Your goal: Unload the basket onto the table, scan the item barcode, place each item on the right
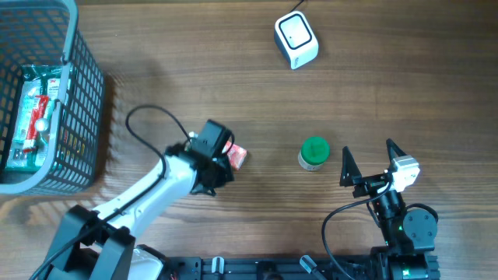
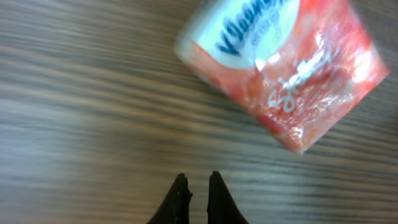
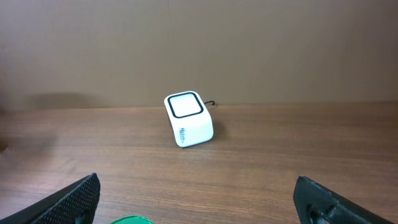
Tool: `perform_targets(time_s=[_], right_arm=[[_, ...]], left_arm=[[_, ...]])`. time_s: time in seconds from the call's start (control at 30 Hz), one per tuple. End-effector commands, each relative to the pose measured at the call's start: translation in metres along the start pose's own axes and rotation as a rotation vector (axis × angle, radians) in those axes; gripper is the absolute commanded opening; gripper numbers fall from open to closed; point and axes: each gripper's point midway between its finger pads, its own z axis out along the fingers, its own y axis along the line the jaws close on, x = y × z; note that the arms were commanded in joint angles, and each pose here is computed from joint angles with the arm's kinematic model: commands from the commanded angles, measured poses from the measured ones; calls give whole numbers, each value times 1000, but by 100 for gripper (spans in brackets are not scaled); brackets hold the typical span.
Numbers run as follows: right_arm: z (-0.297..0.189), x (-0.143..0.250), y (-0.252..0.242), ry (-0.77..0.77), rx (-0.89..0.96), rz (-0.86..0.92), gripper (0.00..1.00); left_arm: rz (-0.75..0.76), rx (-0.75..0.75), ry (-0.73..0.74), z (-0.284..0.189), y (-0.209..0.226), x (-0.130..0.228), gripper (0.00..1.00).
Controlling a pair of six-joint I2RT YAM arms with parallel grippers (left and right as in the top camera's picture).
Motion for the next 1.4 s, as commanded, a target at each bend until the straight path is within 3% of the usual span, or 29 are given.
perform_targets(time_s=[0.0, 0.17, 0.27, 0.43, 0.73, 0.93, 1.23, 1.37], right_arm=[[0, -1, -2, -5, 10, -6, 100], [0, -1, -2, -5, 10, -6, 100], [0, -1, -2, -5, 10, -6, 100], [0, -1, -2, -5, 10, -6, 99], [0, -1, -2, -5, 10, -6, 100], [0, -1, -2, -5, 10, -6, 100], [0, -1, -2, -5, 10, -6, 100], [0, -1, -2, -5, 10, -6, 100]], left_arm=[[12, -80, -235, -49, -8, -64, 4], [-14, -96, -407, -55, -14, -102, 4], [-18, -115, -424, -43, -15, -111, 4], [-1, -176, -336, -2, -10, -104, 4], [83, 79, -88, 22, -56, -65, 4], [174, 278, 4, 15, -92, -49, 4], [157, 319, -105, -45, -91, -81, 8], [107, 257, -114, -59, -65, -83, 11]])
